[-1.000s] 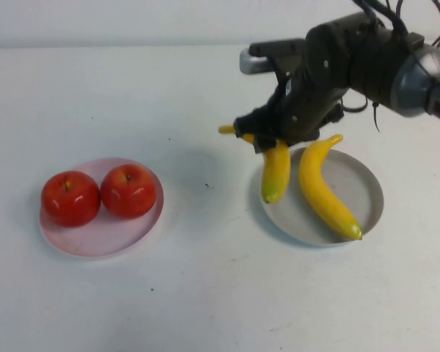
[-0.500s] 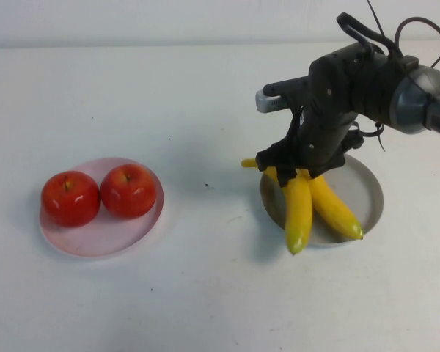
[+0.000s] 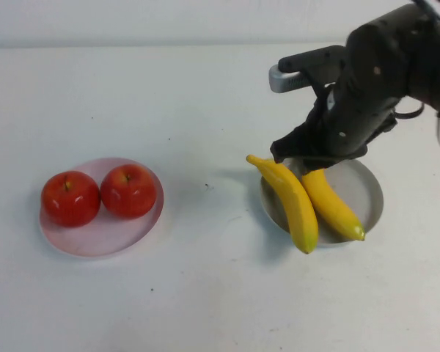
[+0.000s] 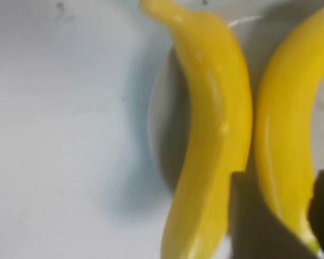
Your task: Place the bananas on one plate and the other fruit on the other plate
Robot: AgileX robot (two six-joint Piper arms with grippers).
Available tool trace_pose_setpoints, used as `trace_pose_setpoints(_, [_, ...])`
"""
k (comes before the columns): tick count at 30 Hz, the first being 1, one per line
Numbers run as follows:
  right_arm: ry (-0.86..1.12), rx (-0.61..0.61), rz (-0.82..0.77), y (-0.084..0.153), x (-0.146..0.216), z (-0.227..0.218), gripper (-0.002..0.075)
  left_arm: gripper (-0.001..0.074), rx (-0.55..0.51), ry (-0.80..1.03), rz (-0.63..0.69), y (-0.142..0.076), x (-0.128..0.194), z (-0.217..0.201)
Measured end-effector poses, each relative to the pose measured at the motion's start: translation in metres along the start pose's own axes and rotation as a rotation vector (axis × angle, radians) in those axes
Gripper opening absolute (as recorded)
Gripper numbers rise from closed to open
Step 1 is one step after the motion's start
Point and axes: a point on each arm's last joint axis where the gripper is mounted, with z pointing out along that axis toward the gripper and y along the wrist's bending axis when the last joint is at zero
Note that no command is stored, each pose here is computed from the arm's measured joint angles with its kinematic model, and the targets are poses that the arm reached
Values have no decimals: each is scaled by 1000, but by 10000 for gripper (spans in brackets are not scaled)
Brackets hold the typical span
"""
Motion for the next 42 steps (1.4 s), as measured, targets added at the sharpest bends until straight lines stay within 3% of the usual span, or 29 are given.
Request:
trace_pose_setpoints(4, [-36,-39,3,-3,35,-41,73,4,0,0,0,0,0,0])
trace_pose_setpoints(8, [4,-49,-34,-14,77,-72,1,4,0,0,0,0,0,0])
trace_pose_setpoints(15, [13,-221,-113,-16,143,-106,-13,4,0,0,0,0,0,0])
trace_pose_setpoints(22, [-20,-247,-125,-21,166,-124,-15,4,0,0,0,0,0,0])
trace_pose_setpoints(30, [-83,-225,-182,-23,174,-102,-15,4,0,0,0,0,0,0])
trace_pose_setpoints(34, [-240,-203,-167,-29,180,-83,-15,4,0,0,0,0,0,0])
trace_pose_setpoints(42, [-633,36,-32,-85,247,-54,-15,4,0,0,0,0,0,0])
